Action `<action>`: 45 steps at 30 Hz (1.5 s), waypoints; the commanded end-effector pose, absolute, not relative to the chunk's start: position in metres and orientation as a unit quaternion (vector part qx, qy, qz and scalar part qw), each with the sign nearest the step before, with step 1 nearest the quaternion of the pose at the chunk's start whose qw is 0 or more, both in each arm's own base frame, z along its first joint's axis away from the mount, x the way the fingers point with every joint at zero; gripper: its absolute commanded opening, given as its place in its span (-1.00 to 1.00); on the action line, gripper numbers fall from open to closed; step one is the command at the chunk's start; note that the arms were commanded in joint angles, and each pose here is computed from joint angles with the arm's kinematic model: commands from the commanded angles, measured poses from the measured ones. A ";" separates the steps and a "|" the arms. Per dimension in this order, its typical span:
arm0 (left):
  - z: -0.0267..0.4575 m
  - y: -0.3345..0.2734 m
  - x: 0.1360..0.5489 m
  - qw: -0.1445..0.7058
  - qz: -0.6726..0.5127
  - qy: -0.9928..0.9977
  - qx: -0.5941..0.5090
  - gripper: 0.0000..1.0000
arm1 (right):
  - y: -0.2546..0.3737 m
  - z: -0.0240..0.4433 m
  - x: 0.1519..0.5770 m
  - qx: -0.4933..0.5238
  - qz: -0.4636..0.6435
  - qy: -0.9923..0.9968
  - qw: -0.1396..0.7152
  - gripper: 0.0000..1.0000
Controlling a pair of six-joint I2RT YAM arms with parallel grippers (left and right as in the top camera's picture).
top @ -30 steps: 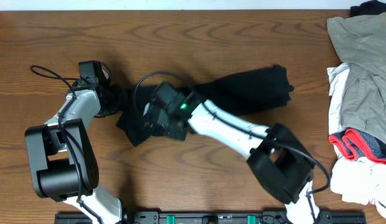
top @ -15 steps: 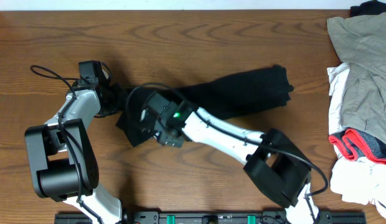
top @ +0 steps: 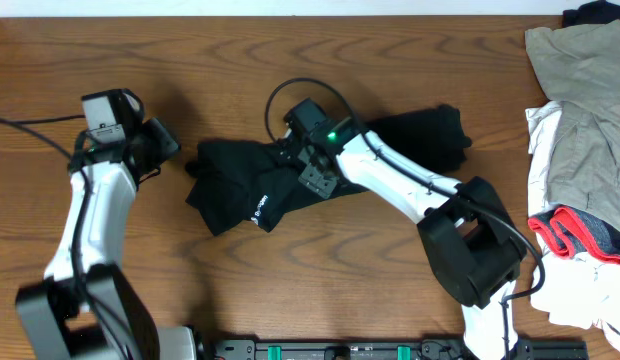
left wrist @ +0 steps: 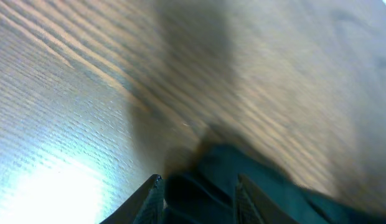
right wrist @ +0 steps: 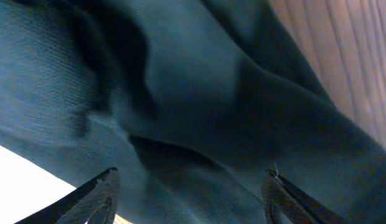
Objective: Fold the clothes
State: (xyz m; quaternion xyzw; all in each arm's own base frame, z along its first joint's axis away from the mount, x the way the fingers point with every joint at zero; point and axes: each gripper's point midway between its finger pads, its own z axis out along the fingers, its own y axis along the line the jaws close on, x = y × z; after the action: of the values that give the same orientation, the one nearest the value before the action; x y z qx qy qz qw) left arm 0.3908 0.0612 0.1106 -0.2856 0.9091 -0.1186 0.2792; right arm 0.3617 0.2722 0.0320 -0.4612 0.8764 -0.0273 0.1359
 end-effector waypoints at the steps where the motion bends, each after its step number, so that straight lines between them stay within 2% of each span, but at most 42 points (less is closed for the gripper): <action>1: 0.132 0.031 0.391 0.284 -0.171 0.910 -0.248 -0.25 | 0.268 0.047 0.372 -0.421 -0.003 0.895 0.150 0.43; 4: 0.125 0.002 0.383 0.254 -0.186 0.923 -0.221 -0.24 | 0.268 0.047 0.372 -0.414 0.027 0.898 0.145 0.44; 9: 0.099 -0.030 0.372 0.209 -0.181 0.942 -0.189 -0.24 | 0.312 0.060 0.333 -0.459 0.213 0.856 0.109 0.54; 12: 0.080 -0.043 0.369 0.181 -0.173 0.952 -0.175 -0.24 | 0.324 0.067 0.325 -0.460 0.257 0.843 0.105 0.56; 19: 0.028 -0.052 0.361 0.115 -0.147 0.968 -0.170 -0.24 | 0.331 0.072 0.325 -0.463 0.277 0.834 0.114 0.48; 24: -0.003 -0.052 0.358 0.082 -0.140 0.971 -0.175 -0.23 | 0.334 0.074 0.329 -0.464 0.279 0.831 0.124 0.11; 29: -0.014 -0.052 0.356 0.072 -0.138 0.972 -0.176 -0.23 | 0.335 0.074 0.328 -0.465 0.280 0.830 0.125 0.00; 45: -0.014 -0.052 0.356 0.071 -0.138 0.972 -0.176 -0.23 | 0.337 0.065 0.338 -0.470 0.256 0.833 0.141 0.04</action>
State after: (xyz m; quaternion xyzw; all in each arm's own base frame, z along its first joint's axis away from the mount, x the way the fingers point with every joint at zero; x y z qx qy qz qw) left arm 0.3689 -0.0606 0.0127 -0.1721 0.9654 -0.1662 0.1039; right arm 0.3334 0.3340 0.0568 -0.4619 0.8370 0.2654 0.1250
